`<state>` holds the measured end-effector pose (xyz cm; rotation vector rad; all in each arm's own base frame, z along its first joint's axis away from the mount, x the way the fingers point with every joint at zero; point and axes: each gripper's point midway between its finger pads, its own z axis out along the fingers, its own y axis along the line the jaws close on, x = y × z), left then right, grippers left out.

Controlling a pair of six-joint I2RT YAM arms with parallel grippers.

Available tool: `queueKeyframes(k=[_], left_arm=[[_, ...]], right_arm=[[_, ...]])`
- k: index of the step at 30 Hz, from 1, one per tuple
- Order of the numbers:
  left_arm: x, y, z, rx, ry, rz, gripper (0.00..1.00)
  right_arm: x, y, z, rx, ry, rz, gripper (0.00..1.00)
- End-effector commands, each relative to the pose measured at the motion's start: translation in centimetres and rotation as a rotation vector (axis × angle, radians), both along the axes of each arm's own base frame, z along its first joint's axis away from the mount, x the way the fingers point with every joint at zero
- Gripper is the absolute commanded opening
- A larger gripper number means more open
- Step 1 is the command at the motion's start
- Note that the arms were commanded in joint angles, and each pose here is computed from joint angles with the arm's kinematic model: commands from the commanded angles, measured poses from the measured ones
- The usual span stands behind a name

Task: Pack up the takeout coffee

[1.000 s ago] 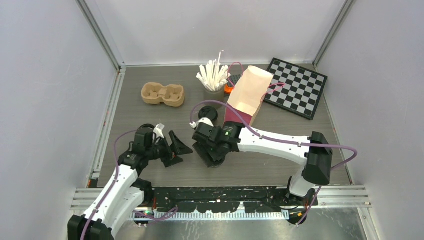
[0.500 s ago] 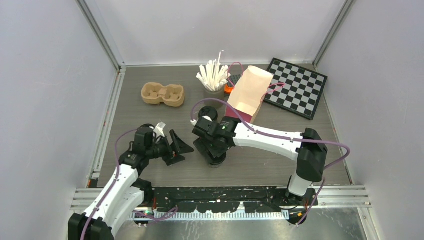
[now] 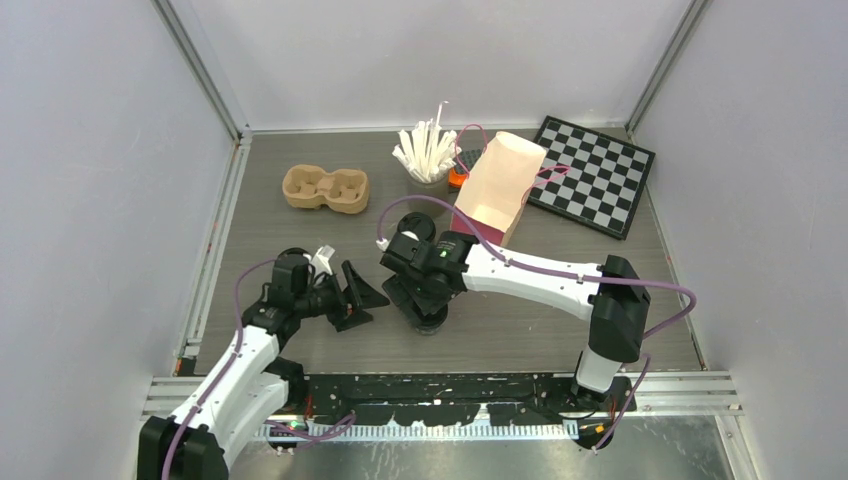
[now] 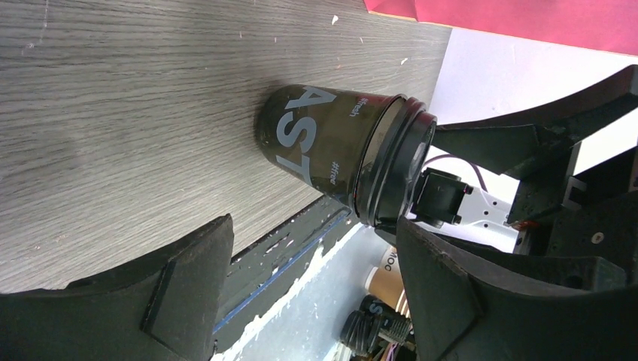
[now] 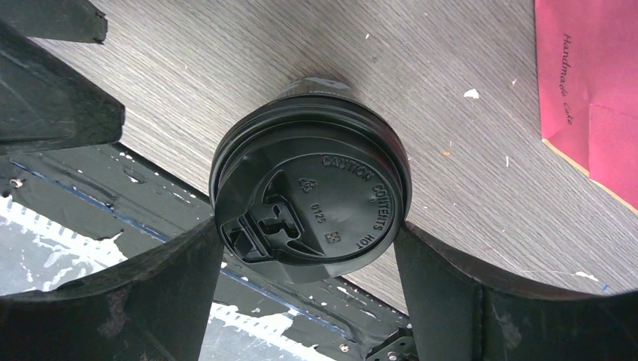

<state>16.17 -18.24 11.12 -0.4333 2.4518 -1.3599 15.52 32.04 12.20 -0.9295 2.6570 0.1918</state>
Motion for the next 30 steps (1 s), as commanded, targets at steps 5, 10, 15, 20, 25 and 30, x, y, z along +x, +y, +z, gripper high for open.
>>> queueKeyframes(k=[5,10,15,20,25,30], left_arm=[[0.6,-0.5,0.8,-0.042,-0.044,-0.021,0.80],[0.5,-0.5,0.7,-0.045,-0.040,-0.024,0.80],[0.4,-0.6,0.6,-0.046,-0.036,-0.026,0.80],[0.4,-0.6,0.3,-0.053,-0.027,-0.024,0.79],[0.5,-0.7,0.3,-0.057,-0.026,-0.027,0.79],[0.5,-0.8,0.2,-0.059,-0.022,-0.031,0.78]], right_arm=[[0.7,0.3,2.3,0.028,-0.041,-0.003,0.86],[0.5,0.4,1.3,0.007,-0.022,-0.003,0.86],[0.3,0.8,0.6,0.008,0.000,0.004,0.86],[0.5,1.1,0.1,0.004,0.003,0.001,0.86],[0.4,1.0,-0.6,-0.013,0.009,0.000,0.87],[0.5,1.0,-0.3,-0.002,0.002,-0.003,0.91]])
